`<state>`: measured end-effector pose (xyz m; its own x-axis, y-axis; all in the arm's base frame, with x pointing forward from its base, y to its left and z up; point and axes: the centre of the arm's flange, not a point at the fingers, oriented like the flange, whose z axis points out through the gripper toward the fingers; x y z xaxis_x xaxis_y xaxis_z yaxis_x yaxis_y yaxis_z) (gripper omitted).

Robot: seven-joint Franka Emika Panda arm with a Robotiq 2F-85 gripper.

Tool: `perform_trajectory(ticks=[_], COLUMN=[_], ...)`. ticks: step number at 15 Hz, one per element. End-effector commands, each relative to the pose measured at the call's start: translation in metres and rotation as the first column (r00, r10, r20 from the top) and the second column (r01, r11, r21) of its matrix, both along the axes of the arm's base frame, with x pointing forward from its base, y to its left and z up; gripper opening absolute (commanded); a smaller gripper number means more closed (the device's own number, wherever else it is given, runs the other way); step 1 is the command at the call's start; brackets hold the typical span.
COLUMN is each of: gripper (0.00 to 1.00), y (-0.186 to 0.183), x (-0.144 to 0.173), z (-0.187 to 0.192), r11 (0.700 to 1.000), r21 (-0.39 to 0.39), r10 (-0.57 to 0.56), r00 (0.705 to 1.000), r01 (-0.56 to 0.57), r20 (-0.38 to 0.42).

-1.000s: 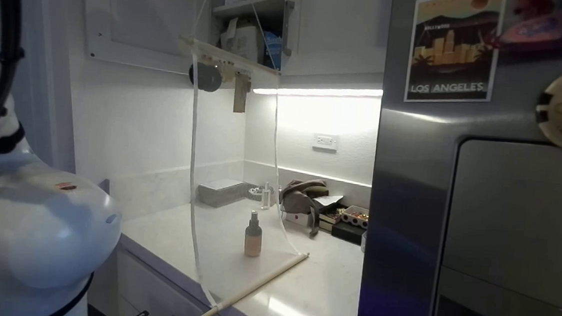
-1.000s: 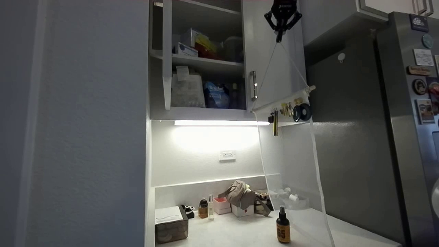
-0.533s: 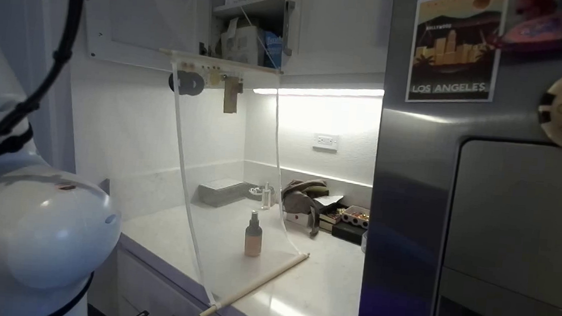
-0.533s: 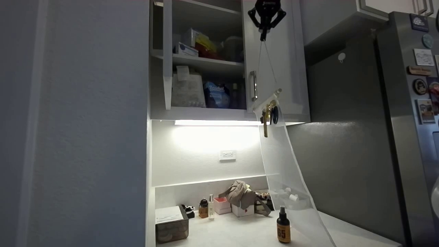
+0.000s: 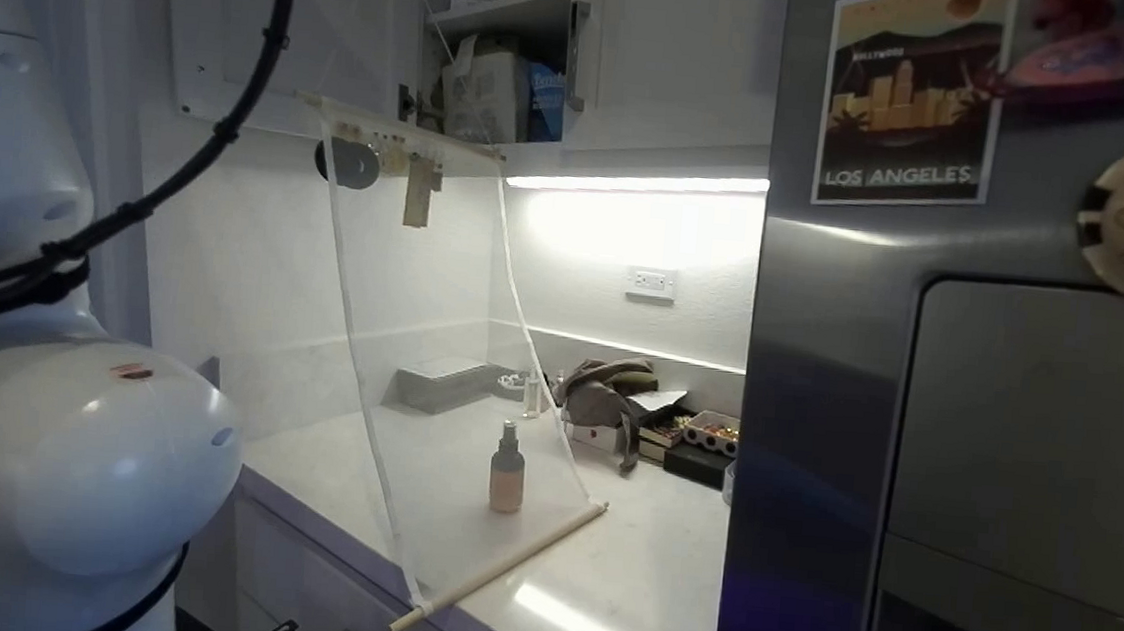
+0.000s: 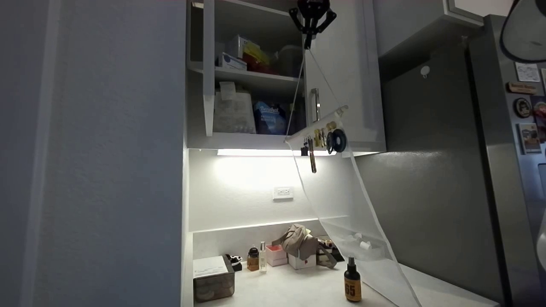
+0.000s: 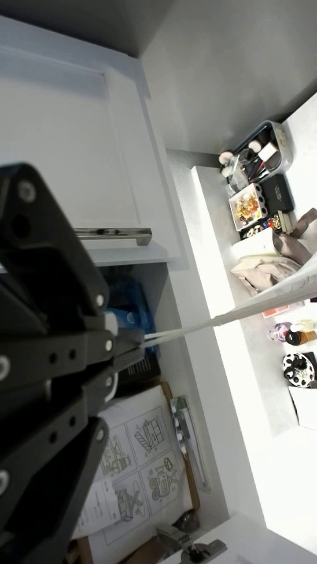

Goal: Close the right cupboard door and take the transparent flag off the hanger

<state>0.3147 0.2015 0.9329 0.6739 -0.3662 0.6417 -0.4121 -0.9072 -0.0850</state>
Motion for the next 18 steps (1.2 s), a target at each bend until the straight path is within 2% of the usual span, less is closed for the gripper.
perform_trajectory(ticks=[1,8,18], gripper=[0.00,0.00,0.00], y=[0.033,0.063,0.085], x=[0.021,0.026,0.000], z=[0.029,0.041,0.061], r11=[0.998,0.988,0.987], r21=[0.057,0.114,0.140], r10=[-0.039,-0.104,-0.088], r00=[0.999,0.994,0.992], r01=[0.039,0.102,0.074], r20=[-0.007,0.016,0.092])
